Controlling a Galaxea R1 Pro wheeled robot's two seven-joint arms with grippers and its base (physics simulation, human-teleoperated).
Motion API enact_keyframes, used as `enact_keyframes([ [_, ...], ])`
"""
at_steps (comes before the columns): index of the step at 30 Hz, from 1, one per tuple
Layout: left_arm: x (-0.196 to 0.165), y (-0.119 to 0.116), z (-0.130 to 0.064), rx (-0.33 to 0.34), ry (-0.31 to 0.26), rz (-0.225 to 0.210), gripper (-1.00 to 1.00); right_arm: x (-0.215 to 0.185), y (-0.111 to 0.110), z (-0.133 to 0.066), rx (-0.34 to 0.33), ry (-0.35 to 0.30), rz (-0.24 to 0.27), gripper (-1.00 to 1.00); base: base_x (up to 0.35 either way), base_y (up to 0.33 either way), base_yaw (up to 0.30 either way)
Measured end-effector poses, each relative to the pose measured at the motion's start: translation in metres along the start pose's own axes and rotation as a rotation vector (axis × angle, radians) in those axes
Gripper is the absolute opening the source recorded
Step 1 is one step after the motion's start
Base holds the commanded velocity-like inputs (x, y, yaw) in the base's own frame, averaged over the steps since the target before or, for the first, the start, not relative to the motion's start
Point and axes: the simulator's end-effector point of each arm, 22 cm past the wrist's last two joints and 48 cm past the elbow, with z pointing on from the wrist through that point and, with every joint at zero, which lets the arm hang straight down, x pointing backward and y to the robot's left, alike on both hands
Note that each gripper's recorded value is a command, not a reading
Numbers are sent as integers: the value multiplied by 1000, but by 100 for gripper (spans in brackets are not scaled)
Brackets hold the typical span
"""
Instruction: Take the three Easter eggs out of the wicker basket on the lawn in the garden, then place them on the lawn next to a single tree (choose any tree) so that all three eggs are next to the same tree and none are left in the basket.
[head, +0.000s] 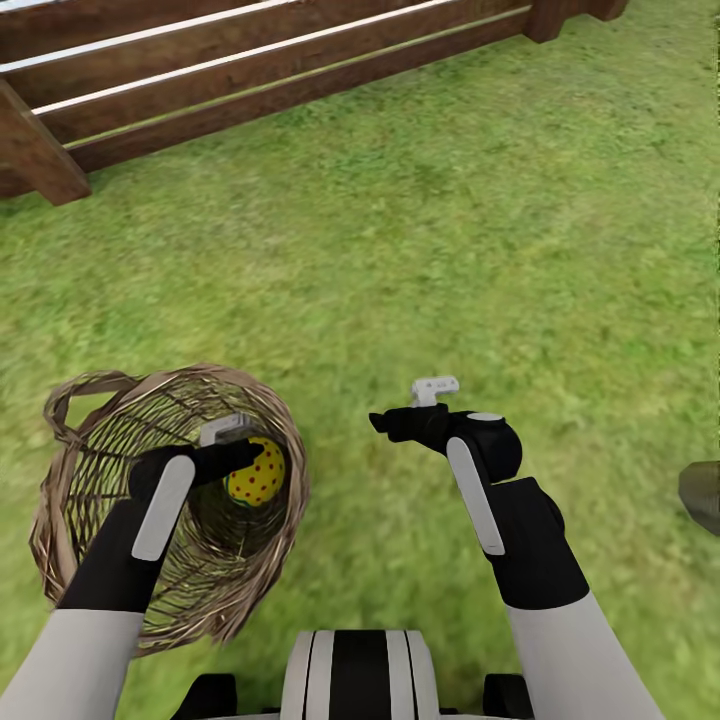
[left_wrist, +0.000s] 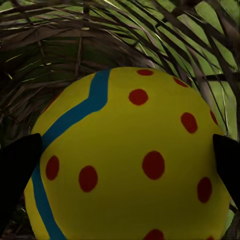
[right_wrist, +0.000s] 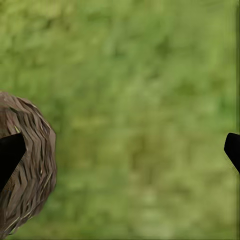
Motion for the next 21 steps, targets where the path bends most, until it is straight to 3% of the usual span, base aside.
enact_keyframes([
  [5,7,-1,-9,1,49,26,-100,-10,3,-9,1,-19,-6,100,0,0,0],
  [9,35,13,1,-28,142,18,-100,-17,5,-17,2,-34,-11,100,0,0,0],
  [11,41,16,1,-35,160,15,-100,-20,6,-20,3,-41,-14,100,0,0,0],
  [15,38,17,-4,-39,157,13,-100,-26,7,-27,5,-51,-17,100,0,0,0],
  [18,28,32,-11,-63,140,20,-100,-30,9,-32,6,-60,-21,100,0,0,0],
  [21,13,54,-20,-90,109,-24,-100,-35,11,-38,5,-69,-24,100,0,0,0],
])
